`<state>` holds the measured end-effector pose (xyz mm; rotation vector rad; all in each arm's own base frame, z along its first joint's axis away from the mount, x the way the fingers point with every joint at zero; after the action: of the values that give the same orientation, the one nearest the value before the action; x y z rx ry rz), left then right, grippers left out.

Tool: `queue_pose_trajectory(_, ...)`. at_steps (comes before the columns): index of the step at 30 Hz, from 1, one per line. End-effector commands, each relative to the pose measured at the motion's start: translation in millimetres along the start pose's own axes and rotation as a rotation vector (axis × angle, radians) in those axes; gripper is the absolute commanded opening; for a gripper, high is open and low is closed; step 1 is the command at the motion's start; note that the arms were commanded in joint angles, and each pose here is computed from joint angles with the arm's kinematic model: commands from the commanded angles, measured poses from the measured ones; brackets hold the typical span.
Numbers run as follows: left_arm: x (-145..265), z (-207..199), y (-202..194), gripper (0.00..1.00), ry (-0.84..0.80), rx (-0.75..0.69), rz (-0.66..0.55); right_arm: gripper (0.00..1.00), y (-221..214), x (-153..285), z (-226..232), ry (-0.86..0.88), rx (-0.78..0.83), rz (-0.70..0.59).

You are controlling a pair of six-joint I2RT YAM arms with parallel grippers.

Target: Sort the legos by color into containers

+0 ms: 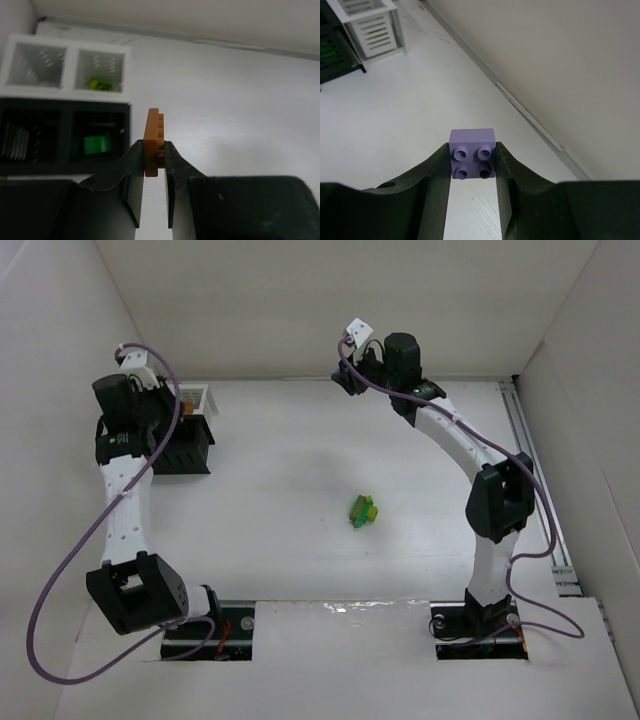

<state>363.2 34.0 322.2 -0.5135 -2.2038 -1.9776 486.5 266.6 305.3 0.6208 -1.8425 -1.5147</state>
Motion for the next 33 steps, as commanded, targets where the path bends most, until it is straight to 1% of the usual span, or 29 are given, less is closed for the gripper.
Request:
queue_pose_trajectory(1, 14.1, 39.5, -34.9, 0.0, 0.181, 0.002, 0.141, 0.0, 9.5, -7.3, 14.6, 0.104, -0.082, -0.091)
queue_pose_trajectory(4, 28.5, 69.6, -44.8, 0.0, 0.254, 0.003, 0.193, 0.0, 4.8, -7.5, 15.3, 0.131, -0.101, -0.105)
queue_pose_trajectory(5, 33.7, 80.1, -35.8, 0.0, 0.289, -0.008, 0.181, 0.0, 0.9, -7.8, 16.4, 0.133, -0.116, -0.096)
queue_pose_trajectory(6, 38.7, 97.6, -38.7, 0.0, 0.327, -0.002, 0.205, 0.0, 5.7, -8.2, 16.4, 0.139, -0.104, -0.12)
queue_pose_trajectory(7, 39.9, 104.4, -36.9, 0.0, 0.348, -0.007, 0.215, 0.0, 2.9, -8.7, 17.3, 0.14, -0.118, -0.118)
queue_pose_trajectory(8, 41.2, 106.8, -25.4, 0.0, 0.359, -0.029, 0.199, 0.0, -0.6, -7.6, 14.9, 0.144, -0.133, -0.116)
queue_pose_trajectory(11, 42.6, 113.1, -20.3, 0.0, 0.358, -0.071, 0.227, 0.0, -1.6, -8.5, 17.5, 0.164, -0.132, -0.135)
queue_pose_trajectory(12, 43.3, 113.1, -16.7, 0.0, 0.36, -0.075, 0.219, 0.0, -1.6, -8.4, 18.0, 0.165, -0.142, -0.134)
queue_pose_trajectory(14, 44.5, 117.4, -20.2, 0.0, 0.379, -0.095, 0.25, 0.0, -11.1, -10.4, 14.5, 0.165, -0.144, -0.133)
queue_pose_trajectory(15, 45.4, 117.7, -16.2, 0.0, 0.38, -0.108, 0.243, 0.0, -14.0, -12.9, 14.3, 0.166, -0.153, -0.132)
queue_pose_trajectory(17, 43.7, 121.3, -19.1, 0.0, 0.39, -0.117, 0.258, 0.0, -12.4, -13.0, 13.9, 0.165, -0.149, -0.14)
queue_pose_trajectory(20, 41.0, 122.9, -21.9, 0.0, 0.388, -0.112, 0.268, 0.0, -13.8, -13.4, 10.2, 0.167, -0.169, -0.139)
queue_pose_trajectory(22, 37.7, 130.8, -16.2, 0.0, 0.427, -0.129, 0.241, 0.0, -9.4, -12.5, 13.4, 0.196, -0.171, -0.147)
queue_pose_trajectory(26, 21.5, 140.1, -20.1, 0.0, 0.414, -0.127, 0.242, 0.0, -9.9, -10.3, 12.5, 0.216, -0.18, -0.147)
queue_pose_trajectory(27, 17.6, 141.6, -14.0, 0.0, 0.412, -0.125, 0.214, 0.0, -9.7, -10.1, 13.7, 0.226, -0.179, -0.148)
queue_pose_trajectory(28, 13.5, 142.2, -15.2, 0.0, 0.398, -0.123, 0.212, 0.0, -1.1, -6.7, 16.0, 0.245, -0.177, -0.163)
queue_pose_trajectory(33, -2.9, 150.0, -16.3, 0.0, 0.394, -0.084, 0.19, 0.0, 5.2, -5.3, 22.3, 0.256, -0.179, -0.171)
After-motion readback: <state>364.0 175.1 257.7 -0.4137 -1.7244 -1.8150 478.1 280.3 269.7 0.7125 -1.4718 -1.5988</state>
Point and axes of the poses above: each gripper's point midway between its finger pads, its own x axis back along the fingers, its own z axis along the line the jaws close on, y = z × x, the point moved 5 cm from there along x, back along the fingers, and after that the axes turned 7 degrees about -x, right-handed, at the moved point
